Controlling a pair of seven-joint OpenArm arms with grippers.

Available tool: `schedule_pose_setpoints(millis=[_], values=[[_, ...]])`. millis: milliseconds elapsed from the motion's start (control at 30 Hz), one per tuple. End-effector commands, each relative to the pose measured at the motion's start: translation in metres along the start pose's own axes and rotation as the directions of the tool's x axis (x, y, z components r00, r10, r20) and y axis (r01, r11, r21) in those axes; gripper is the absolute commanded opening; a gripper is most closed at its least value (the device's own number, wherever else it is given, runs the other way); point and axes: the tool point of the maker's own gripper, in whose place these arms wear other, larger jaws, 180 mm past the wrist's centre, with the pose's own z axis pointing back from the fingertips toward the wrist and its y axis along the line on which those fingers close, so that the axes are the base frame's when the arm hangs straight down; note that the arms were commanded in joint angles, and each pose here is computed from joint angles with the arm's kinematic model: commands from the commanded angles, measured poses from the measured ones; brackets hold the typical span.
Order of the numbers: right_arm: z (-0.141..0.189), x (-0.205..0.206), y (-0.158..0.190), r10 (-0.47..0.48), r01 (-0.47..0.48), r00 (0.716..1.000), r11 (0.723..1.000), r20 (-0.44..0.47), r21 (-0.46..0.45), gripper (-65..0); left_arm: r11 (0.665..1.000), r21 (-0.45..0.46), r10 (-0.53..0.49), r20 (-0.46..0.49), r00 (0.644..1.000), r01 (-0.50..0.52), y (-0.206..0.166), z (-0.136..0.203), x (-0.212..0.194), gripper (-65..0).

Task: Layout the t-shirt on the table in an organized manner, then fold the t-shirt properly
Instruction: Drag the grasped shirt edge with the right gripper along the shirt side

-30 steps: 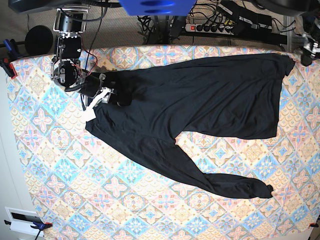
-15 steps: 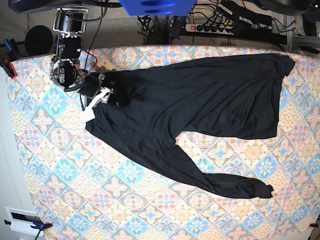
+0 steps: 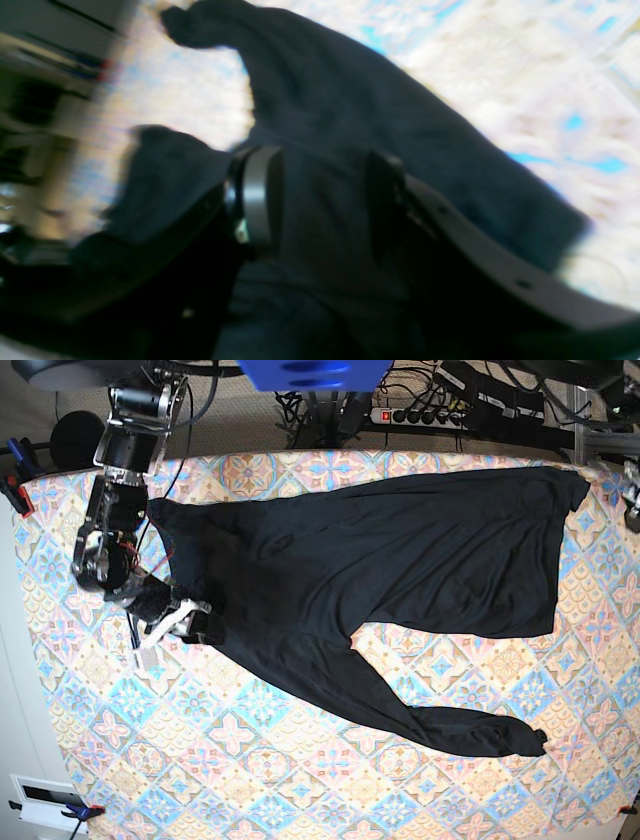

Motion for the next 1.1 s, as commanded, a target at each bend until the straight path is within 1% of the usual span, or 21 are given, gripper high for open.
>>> schedule_pose_setpoints(millis=[0, 67, 133, 200, 300, 333, 400, 500, 600, 633, 800, 900, 967, 1067], values=[[-0.001, 0.026, 0.002, 0.03, -0.031, 0.998, 1.0, 0.053, 0.006, -39.6, 0.998, 0.002, -0.059, 0.033, 0.998, 0.059, -0.008, 0.002, 0.014, -35.7], [-0.017, 0.028, -0.003, 0.059, -0.059, 0.998, 0.998, -0.001, -0.016, -39.6, 0.994, -0.015, -0.104, 0.023, 0.994, 0.104, -0.022, -0.004, 0.011, -35.7], [-0.024, 0.032, -0.013, 0.105, -0.108, 0.993, 0.993, -0.055, -0.053, -39.6, 0.993, -0.027, -0.115, 0.007, 0.993, 0.116, -0.027, -0.008, 0.006, -35.7], [-0.033, 0.029, -0.016, 0.152, -0.158, 0.983, 0.986, -0.1, -0.052, -39.4, 0.993, -0.03, -0.118, 0.002, 0.993, 0.118, -0.028, -0.009, 0.005, -35.7], [-0.043, 0.02, -0.02, 0.28, -0.285, 0.943, 0.959, -0.18, 0.0, -39.4, 0.992, -0.029, -0.119, 0.0, 0.993, 0.119, -0.028, -0.009, 0.005, -35.7], [-0.046, 0.02, -0.025, 0.3, -0.304, 0.934, 0.953, -0.193, 0.011, -39.4, 0.992, -0.029, -0.119, 0.0, 0.993, 0.119, -0.028, -0.009, 0.005, -35.7], [-0.048, 0.015, -0.046, 0.289, -0.299, 0.932, 0.954, -0.22, -0.013, -39.4, 0.993, -0.028, -0.118, -0.001, 0.993, 0.118, -0.027, -0.009, 0.005, -35.7], [-0.044, 0.005, -0.083, 0.235, -0.26, 0.939, 0.963, -0.252, -0.071, -39.4, 0.992, -0.026, -0.12, -0.002, 0.993, 0.12, -0.026, -0.008, 0.004, -35.7], [-0.037, -0.003, -0.109, 0.199, -0.237, 0.943, 0.965, -0.267, -0.116, -39.4, 0.992, -0.025, -0.121, -0.003, 0.993, 0.121, -0.026, -0.008, 0.004, -35.7], [-0.035, -0.005, -0.113, 0.198, -0.235, 0.942, 0.965, -0.271, -0.113, -39.4, 0.992, -0.026, -0.121, -0.004, 0.993, 0.121, -0.026, -0.008, 0.004, -35.7], [-0.032, -0.015, -0.107, 0.243, -0.263, 0.926, 0.964, -0.29, -0.03, -39.4, 0.992, -0.029, -0.12, -0.007, 0.993, 0.12, -0.027, -0.008, 0.002, -35.7], [-0.032, -0.016, -0.106, 0.247, -0.265, 0.925, 0.964, -0.29, -0.023, -39.4, 0.992, -0.029, -0.12, -0.007, 0.993, 0.12, -0.027, -0.008, 0.002, -35.7], [-0.032, -0.015, -0.106, 0.249, -0.266, 0.924, 0.964, -0.289, -0.021, -39.4, 0.994, -0.032, -0.103, -0.014, 0.995, 0.103, -0.027, -0.009, -0.004, -35.7], [-0.038, -0.023, -0.099, 0.246, -0.259, 0.922, 0.966, -0.298, -0.004, -39.4, 0.995, -0.031, -0.1, -0.02, 0.995, 0.099, -0.026, -0.01, -0.008, -35.7]])
